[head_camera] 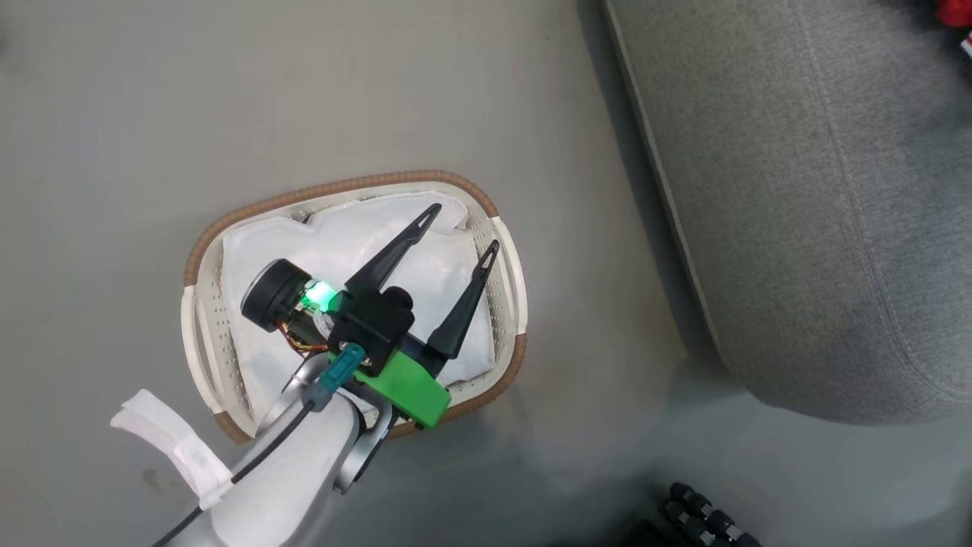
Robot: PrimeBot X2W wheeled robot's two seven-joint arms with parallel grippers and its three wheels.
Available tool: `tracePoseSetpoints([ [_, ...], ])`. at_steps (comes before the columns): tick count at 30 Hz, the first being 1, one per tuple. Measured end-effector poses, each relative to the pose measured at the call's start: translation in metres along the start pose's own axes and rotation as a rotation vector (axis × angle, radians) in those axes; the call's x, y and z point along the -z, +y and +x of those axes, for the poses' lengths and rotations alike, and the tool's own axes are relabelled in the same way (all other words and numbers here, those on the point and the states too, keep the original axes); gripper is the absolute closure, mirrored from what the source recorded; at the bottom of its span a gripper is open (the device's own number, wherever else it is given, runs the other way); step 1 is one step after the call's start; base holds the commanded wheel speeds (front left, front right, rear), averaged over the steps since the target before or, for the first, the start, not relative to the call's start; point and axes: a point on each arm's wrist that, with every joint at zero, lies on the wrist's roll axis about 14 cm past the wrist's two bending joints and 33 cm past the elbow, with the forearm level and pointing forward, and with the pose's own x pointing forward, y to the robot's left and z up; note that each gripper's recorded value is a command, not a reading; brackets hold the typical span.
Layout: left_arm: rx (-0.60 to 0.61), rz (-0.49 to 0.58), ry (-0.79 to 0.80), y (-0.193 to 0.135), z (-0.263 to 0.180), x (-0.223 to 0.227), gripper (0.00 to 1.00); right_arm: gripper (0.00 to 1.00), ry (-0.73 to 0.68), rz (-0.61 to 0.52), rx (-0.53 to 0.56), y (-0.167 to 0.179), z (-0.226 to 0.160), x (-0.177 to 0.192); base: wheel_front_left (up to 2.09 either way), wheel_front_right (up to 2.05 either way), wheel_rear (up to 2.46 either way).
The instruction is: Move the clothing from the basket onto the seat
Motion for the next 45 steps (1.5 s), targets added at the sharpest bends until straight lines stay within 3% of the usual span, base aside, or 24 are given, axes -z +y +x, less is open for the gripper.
tracePoseSetpoints([
  [11,-0.090,-0.001,-0.070,0.005,-0.007,-0.038,0.00,0.00,-0.093,0.022,-0.072,0.006,-0.034,-0.034,0.00,0.00,0.00],
  [20,-0.251,-0.011,-0.172,0.025,-0.036,-0.084,0.00,0.00,-0.213,0.059,-0.178,0.038,-0.056,-0.083,0.00,0.00,0.00],
  [33,-0.599,-0.041,-0.234,0.065,-0.139,-0.098,0.00,0.00,-0.314,0.217,-0.347,0.116,-0.109,-0.114,0.00,0.00,0.00],
  [40,-0.764,-0.038,-0.282,0.071,-0.201,-0.102,0.00,0.00,-0.327,0.315,-0.474,0.169,-0.160,-0.111,0.00,0.00,0.00],
  [45,-0.842,-0.047,-0.310,0.068,-0.236,-0.101,0.00,0.00,-0.324,0.357,-0.506,0.179,-0.192,-0.100,0.00,0.00,0.00],
])
